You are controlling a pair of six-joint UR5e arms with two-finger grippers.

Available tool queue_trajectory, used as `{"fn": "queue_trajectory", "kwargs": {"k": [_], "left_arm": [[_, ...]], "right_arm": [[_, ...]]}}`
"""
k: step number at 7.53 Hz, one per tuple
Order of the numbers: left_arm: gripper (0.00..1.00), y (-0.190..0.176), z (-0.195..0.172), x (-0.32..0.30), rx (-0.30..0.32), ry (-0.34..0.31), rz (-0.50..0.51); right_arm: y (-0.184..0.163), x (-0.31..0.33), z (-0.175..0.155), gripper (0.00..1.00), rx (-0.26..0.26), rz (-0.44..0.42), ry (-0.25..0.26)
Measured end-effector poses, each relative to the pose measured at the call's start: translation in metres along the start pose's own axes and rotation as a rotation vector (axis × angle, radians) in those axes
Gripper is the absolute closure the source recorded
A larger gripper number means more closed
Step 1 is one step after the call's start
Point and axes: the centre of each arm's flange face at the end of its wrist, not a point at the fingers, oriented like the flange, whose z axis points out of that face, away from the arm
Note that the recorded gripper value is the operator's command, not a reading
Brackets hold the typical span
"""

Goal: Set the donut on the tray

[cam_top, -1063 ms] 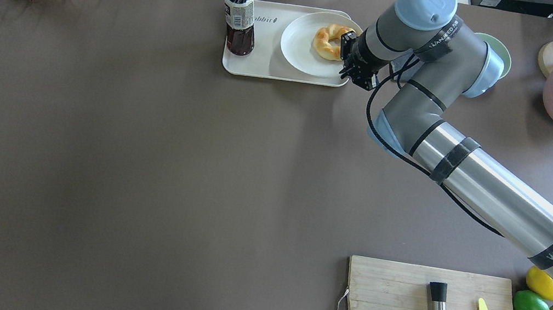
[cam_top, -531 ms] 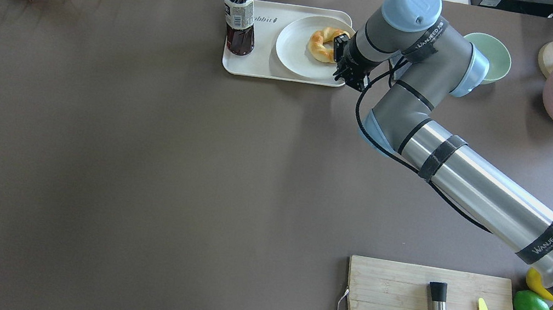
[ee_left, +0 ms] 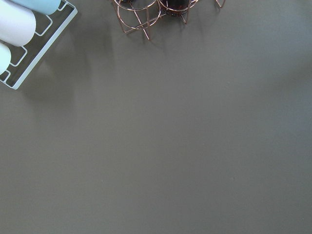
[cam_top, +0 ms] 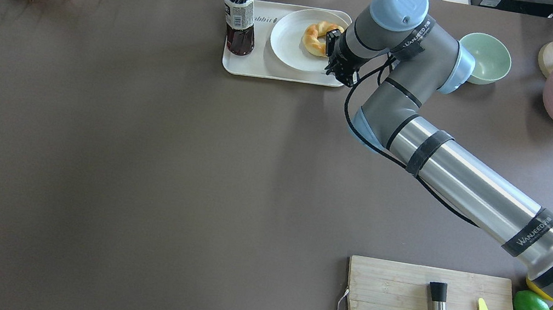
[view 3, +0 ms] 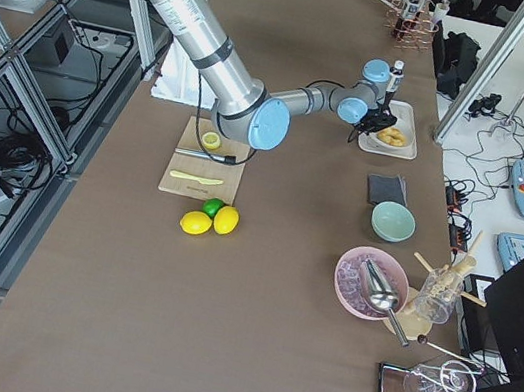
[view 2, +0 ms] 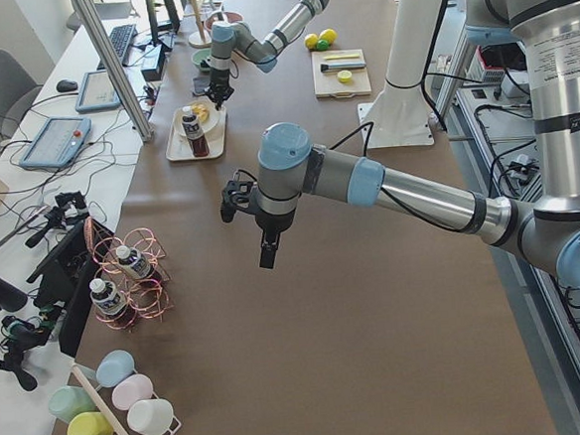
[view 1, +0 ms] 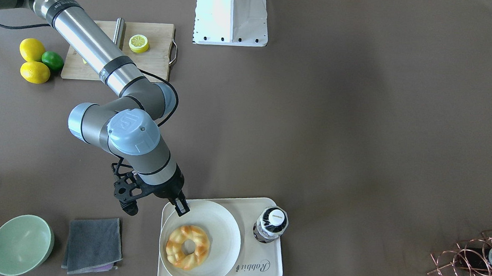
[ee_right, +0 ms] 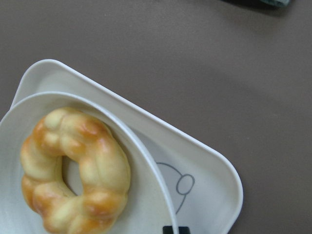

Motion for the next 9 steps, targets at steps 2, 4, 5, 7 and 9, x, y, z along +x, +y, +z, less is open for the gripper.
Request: {"fn": "queue_trajectory", "kwargs": {"k": [2, 4, 5, 7, 9], "left_arm": [[0.03, 0.003, -0.001, 0.0, 0.001, 0.0, -0.001], [0.03, 0.001, 0.001, -0.002, -0.001, 0.0, -0.003], [0.03, 0.0, 0.002, -0.003, -0.004, 0.0, -0.005], [0.03, -0.001, 0.003, -0.003, -0.004, 0.0, -0.004], [0.03, -0.002, 0.005, -0.004, -0.008, 0.0, -0.004]], "right_arm": [[0.01, 0.0, 0.009, 0.0, 0.032, 0.033, -0.015], [0.023, 0.001, 0.006, 0.0, 0.029, -0.013, -0.03], [0.03, 0.002, -0.005, 0.0, 0.011, -0.086, -0.039], [0.024, 0.007, -0.045, 0.0, -0.027, -0.202, -0.017], [0.006, 0.028, -0.096, 0.0, -0.044, -0.308, 0.023]]}}
